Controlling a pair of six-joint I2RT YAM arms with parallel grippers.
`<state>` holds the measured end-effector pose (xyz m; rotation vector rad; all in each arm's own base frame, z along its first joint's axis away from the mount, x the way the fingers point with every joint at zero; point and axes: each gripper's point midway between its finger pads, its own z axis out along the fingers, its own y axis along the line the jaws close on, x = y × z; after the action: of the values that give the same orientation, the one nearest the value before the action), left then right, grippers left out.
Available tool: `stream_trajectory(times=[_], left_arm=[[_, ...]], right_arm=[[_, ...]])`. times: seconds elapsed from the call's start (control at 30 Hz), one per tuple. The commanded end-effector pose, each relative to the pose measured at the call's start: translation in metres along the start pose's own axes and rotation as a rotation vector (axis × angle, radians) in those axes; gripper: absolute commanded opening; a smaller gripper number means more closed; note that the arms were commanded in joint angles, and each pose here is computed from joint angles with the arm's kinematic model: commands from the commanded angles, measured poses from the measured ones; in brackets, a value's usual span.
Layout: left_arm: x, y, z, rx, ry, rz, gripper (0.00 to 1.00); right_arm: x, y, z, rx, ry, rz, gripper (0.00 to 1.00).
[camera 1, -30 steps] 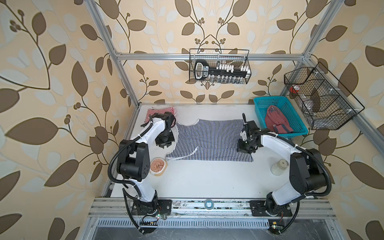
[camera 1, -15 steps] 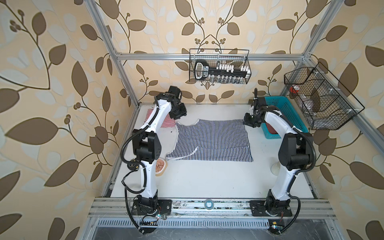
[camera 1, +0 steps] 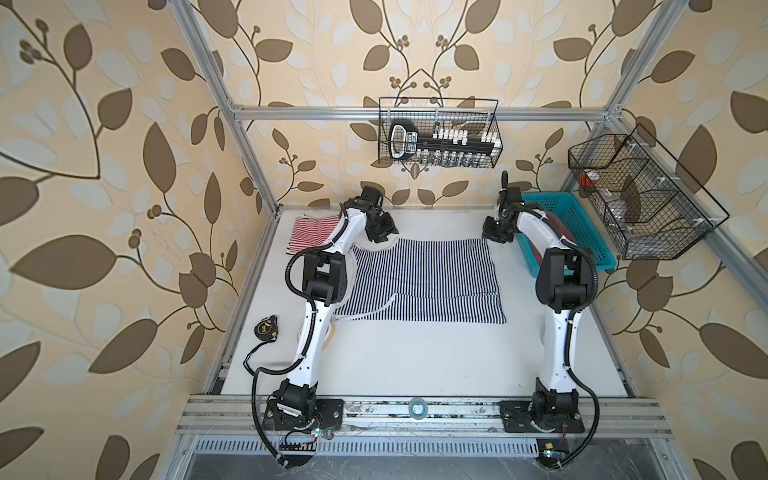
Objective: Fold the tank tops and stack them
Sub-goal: 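Release the fabric and raise both grippers toward the far edge of the top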
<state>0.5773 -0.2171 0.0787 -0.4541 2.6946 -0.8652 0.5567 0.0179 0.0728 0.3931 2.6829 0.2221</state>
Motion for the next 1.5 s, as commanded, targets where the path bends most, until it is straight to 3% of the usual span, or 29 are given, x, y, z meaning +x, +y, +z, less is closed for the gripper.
stream_trajectory(times=[0.0, 0.43, 0.9, 1.13, 1.47], left_arm=[[-0.007, -0.029, 0.005, 0.094, -0.031, 0.011, 0.51], [-0.009, -0.007, 0.037, 0.052, -0.038, -0.03, 0.52], [-0.004, 0.006, 0.041, 0.004, -0.025, -0.028, 0.41], [-0.001, 0.007, 0.043, 0.005, -0.012, -0.027, 0.35], [0.001, 0.003, 0.042, 0.024, 0.001, -0.016, 0.12]], right_arm=[[0.005, -0.01, 0.016, 0.035, 0.04, 0.014, 0.34], [-0.005, -0.02, 0.043, 0.058, 0.047, 0.04, 0.37], [-0.017, -0.026, 0.057, 0.035, 0.033, 0.069, 0.37], [-0.013, -0.016, 0.066, -0.026, 0.052, 0.075, 0.25], [-0.011, -0.013, 0.068, -0.05, 0.056, 0.069, 0.02]])
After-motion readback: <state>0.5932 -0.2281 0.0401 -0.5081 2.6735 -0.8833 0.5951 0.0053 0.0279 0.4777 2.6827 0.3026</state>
